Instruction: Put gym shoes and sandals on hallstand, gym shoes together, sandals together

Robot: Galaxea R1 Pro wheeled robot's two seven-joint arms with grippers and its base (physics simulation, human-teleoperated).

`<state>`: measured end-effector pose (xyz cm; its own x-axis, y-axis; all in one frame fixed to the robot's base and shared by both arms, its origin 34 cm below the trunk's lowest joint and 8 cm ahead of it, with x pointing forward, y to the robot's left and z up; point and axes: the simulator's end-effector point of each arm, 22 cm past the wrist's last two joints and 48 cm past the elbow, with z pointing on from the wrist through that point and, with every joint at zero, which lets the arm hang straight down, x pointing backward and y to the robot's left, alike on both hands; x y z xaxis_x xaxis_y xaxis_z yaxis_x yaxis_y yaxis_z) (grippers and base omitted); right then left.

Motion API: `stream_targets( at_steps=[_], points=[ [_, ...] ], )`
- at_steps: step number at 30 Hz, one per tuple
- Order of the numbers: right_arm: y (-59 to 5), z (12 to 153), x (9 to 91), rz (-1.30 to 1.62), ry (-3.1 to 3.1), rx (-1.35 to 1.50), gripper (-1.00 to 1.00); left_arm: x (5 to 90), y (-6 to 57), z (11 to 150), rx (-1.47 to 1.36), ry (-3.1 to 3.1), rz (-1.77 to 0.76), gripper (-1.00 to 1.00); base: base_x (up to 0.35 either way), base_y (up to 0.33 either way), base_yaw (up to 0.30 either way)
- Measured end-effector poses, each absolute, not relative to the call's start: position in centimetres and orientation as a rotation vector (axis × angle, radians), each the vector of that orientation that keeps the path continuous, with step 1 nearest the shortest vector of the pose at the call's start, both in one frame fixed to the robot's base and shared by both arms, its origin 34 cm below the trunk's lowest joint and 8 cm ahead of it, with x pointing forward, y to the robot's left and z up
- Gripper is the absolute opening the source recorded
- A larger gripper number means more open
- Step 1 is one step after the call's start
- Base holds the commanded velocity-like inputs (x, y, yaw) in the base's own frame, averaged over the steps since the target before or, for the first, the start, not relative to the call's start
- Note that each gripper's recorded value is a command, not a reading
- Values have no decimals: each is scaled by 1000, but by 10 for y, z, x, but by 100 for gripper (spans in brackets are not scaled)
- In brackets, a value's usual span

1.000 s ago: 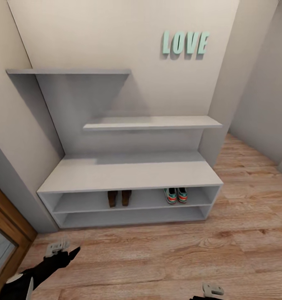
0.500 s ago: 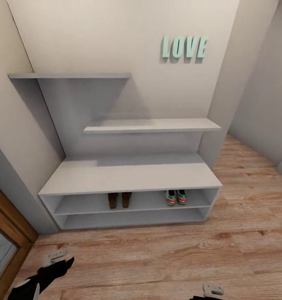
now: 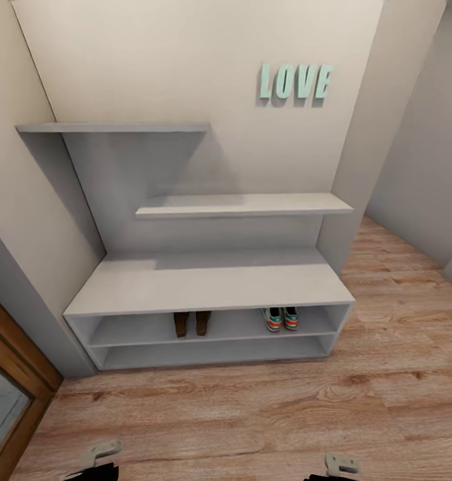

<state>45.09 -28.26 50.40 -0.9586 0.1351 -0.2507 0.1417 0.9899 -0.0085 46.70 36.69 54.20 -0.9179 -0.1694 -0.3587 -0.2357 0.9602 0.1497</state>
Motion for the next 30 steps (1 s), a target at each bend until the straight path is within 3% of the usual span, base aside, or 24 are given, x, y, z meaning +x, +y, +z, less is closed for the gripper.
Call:
stream_targets(
  at_steps=[12, 30],
  points=[
    [-283, 522, 450, -38, 2882, 203, 100, 414, 314, 527, 17, 2940, 231, 100, 0, 0, 0],
    [-283, 547, 448, -38, 2883, 204, 100, 404, 313, 549, 51, 2959, 227, 100, 0, 0, 0]
  ],
)
